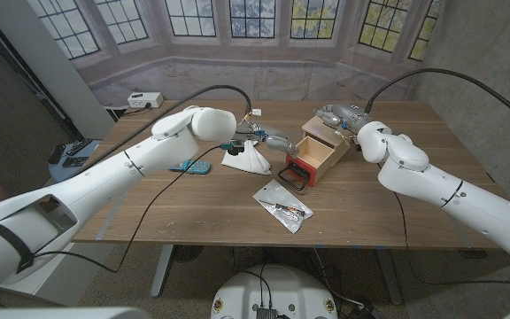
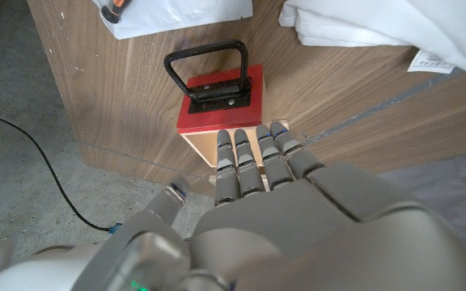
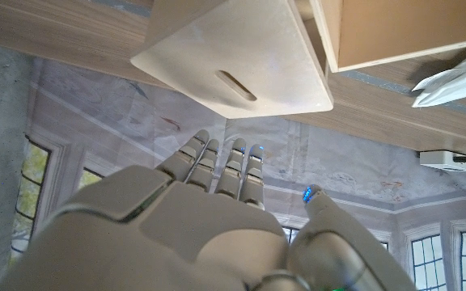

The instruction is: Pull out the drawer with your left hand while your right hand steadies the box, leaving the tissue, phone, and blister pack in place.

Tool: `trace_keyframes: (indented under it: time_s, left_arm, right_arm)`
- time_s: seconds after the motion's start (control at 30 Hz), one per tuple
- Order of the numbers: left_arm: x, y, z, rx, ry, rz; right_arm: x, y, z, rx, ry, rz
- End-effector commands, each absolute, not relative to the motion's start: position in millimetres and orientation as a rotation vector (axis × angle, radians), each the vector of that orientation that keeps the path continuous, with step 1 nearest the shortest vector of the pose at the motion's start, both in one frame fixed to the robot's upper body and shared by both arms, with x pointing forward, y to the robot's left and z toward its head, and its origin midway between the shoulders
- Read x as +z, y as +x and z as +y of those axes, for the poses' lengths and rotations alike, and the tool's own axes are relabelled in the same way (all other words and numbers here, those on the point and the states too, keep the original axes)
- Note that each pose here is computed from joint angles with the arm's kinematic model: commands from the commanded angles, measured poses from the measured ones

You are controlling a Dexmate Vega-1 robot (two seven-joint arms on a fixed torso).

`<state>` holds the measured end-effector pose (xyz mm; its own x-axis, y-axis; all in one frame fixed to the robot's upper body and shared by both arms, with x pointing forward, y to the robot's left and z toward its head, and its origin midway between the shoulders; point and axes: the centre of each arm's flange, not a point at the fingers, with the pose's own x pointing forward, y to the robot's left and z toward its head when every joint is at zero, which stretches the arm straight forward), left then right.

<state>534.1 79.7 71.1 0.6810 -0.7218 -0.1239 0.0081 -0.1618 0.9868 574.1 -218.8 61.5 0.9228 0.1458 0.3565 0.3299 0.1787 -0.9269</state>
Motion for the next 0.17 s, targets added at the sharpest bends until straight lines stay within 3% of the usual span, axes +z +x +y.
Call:
trace_keyframes:
  time_s: [0.03, 0.17]
  left_arm:
    - [74.7, 523.8, 87.5, -0.655, 1.604, -0.623]
    - [73.5, 521.2, 91.3, -0.638, 1.596, -0.626]
  right_arm:
    - [64.4, 575.0, -212.8, -0.129, -1.384, -0.43]
    - [64.2, 576.3, -212.0, -0.127, -1.372, -0.431]
